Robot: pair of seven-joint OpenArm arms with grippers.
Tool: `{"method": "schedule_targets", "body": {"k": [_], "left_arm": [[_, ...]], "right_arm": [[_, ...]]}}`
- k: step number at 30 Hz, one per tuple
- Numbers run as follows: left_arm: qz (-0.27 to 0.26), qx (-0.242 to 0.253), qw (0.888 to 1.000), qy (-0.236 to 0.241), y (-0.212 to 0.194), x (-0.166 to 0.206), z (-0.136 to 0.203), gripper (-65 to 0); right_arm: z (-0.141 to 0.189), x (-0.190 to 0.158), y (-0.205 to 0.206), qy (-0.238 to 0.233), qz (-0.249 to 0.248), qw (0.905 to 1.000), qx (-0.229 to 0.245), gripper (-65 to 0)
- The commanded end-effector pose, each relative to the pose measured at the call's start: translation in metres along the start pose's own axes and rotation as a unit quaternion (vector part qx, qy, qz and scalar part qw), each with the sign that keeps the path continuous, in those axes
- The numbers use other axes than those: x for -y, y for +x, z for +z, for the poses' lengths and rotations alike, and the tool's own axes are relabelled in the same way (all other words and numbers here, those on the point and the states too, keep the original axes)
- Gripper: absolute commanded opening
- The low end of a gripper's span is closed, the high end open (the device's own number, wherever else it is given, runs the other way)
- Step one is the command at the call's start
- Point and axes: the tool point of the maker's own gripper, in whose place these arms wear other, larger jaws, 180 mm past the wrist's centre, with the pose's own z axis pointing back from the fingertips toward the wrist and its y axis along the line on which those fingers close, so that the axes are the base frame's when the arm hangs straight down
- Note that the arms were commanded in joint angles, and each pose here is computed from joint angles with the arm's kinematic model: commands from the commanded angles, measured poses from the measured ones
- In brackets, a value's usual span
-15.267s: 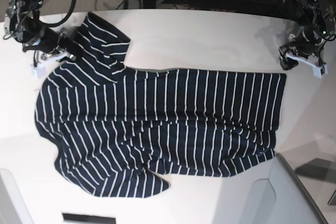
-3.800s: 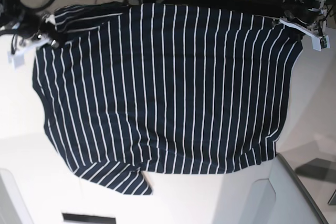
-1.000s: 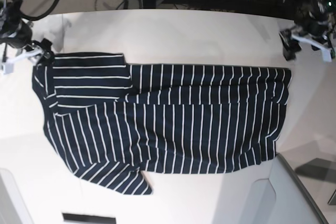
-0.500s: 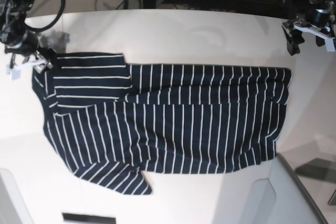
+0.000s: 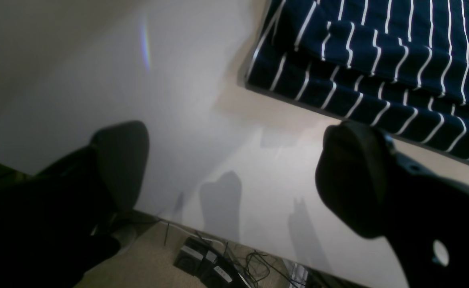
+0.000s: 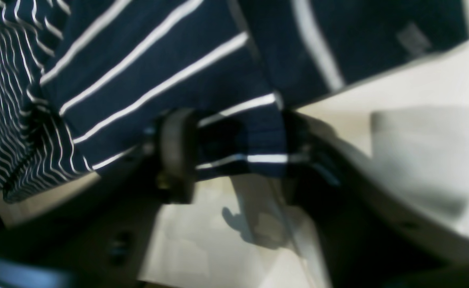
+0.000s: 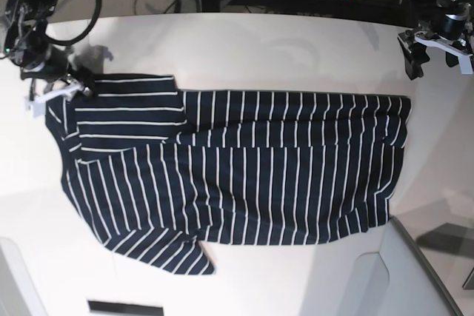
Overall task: Layout the t-shirt on the table in an organized manner, then fold the t-shirt properly
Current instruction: 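Release the shirt and raise both grippers, then grasp the folded shirt side with the right gripper and tug it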
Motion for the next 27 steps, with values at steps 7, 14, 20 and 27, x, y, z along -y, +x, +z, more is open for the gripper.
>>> {"method": "schedule_targets", "body": {"k": [7,14,20,27], "left_arm": [[-0.007,0.018,1.0,0.002,0.013,-0.004,0.003,0.0],[-0.006,0.019,1.0,-0.003,0.014,-0.001,0.001,0.0],[-0.006,0.02,1.0,-0.003,0.014,-0.001,0.001,0.0],[0.01,-0.004,1.0,0.003,-0.006,-0.008,-0.003,0.0]], "right_arm": [[0.002,0.006,-0.005,-0.011,0.001,0.9997,-0.021,-60.3],[0.008,-0.033,0.034,0.017,0.04,0.999,-0.008,-64.4],[0.002,-0.088,0.095,0.063,0.06,0.9961,0.008,-64.4],[-0.025,-0.139,0.152,0.109,0.0,0.994,0.015,-64.2]]}}
